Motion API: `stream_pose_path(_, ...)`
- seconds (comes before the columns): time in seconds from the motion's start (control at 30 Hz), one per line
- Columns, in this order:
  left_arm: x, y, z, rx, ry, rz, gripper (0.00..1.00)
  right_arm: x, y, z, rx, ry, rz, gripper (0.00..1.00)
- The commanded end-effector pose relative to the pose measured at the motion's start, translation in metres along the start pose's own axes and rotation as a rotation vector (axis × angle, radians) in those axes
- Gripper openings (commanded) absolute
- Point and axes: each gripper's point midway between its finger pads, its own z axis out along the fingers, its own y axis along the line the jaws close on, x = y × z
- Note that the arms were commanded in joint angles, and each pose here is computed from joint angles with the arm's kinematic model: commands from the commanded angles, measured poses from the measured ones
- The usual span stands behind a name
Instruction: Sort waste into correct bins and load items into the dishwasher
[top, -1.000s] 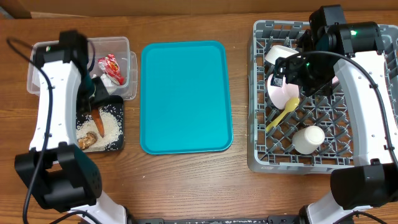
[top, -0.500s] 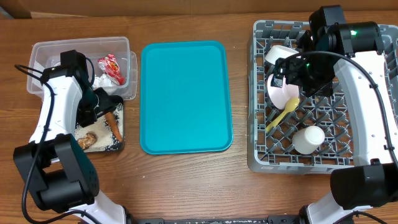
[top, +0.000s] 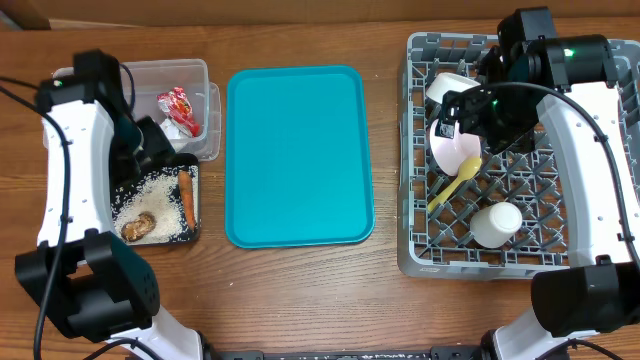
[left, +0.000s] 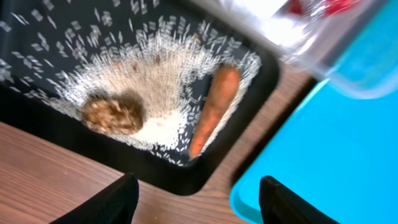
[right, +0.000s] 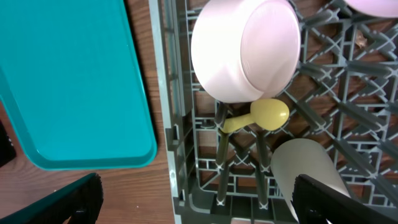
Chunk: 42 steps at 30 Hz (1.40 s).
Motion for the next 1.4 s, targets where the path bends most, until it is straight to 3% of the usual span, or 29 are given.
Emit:
stream_pose_path(0.0, -0.008, -0.02, -0.04, 0.064, -0.09, 0.056, 0.67, -0.006, 0.009, -0.032, -0.031, -0.109, -0.03, 1.0)
stream_pose_path(0.23, -0.006, -0.066, -0.07, 0.184, -0.163, 0.144, 0.73, 0.003, 0.017, -0.1, -0.063, -0.293, -0.061, 1.0)
stream_pose_path(0.27, -0.004, -0.069, -0.069, 0.185, -0.159, 0.153, 0.79, 0.007, 0.016, -0.11, -0.058, -0.318, -0.064, 1.0)
stream_pose_path(0.3, -0.003, -0.071, -0.068, 0.185, -0.157, 0.159, 1.0, 0.013, 0.015, -0.12, -0.05, -0.343, -0.065, 1.0)
stream_pose_path(0.47, -0.007, -0.082, -0.068, 0.206, -0.177, 0.145, 1.0, 0.045, 0.004, -0.168, -0.015, -0.478, -0.069, 1.0)
stream_pose_path(0.73, -0.009, -0.082, -0.068, 0.205, -0.186, 0.147, 1.0, 0.085, 0.011, -0.228, -0.125, -0.701, -0.038, 1.0)
stream_pose_path(0.93, -0.009, -0.082, -0.068, 0.206, -0.186, 0.146, 1.0, 0.098, 0.013, -0.238, -0.162, -0.732, -0.038, 1.0)
stream_pose_path(1.37, -0.009, -0.082, -0.068, 0.206, -0.186, 0.146, 1.0, 0.1, -0.008, -0.227, -0.044, -0.701, 0.008, 1.0)
